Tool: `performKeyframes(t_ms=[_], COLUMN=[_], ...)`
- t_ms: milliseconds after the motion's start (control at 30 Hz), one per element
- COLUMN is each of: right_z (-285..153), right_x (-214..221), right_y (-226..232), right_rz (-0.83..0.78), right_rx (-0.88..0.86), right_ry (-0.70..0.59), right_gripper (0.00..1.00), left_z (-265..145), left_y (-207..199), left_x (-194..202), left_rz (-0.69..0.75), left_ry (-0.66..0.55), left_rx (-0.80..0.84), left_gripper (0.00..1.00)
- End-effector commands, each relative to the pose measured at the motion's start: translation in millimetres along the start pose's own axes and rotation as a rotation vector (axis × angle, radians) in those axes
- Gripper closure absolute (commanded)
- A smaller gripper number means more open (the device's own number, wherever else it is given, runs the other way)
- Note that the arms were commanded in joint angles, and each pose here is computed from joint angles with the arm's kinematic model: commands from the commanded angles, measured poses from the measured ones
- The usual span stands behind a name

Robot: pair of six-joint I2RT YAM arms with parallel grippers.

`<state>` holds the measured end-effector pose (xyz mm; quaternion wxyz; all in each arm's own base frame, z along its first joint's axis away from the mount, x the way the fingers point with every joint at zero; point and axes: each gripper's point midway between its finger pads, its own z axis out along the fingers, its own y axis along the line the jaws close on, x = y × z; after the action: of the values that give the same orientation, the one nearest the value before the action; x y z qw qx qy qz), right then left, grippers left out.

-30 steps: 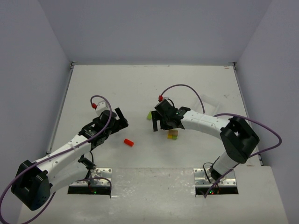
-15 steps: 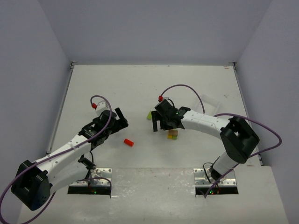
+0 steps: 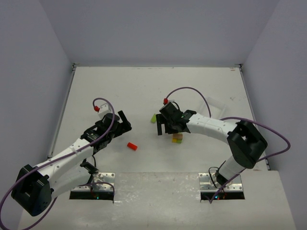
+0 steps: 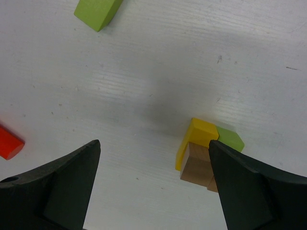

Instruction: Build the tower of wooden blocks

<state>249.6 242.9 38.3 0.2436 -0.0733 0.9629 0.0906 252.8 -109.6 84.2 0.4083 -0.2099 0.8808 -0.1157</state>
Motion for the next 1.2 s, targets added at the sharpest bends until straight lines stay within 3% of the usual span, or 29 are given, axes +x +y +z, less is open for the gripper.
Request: performKeyframes(t_ms=[0,1167], right_z=[-9.4,-12.9], right_x=[-8.0,0.3], right_y=[6.2,3.2], right_rz=[0.02,0.03], right_rx=[-0.024,-0.024], right_ry=[-0.035,-0.015], right_gripper=[0.07,0.05], left_z=[-2.4,-2.6], left_y=[-8.9,-7.4], left_x=[-6.6,-6.6], left_rz=[-0.006,-0.005], left_ry=[-0.032,-0.032], left_rx=[0.04,0.034], left_gripper=[0.0,0.0])
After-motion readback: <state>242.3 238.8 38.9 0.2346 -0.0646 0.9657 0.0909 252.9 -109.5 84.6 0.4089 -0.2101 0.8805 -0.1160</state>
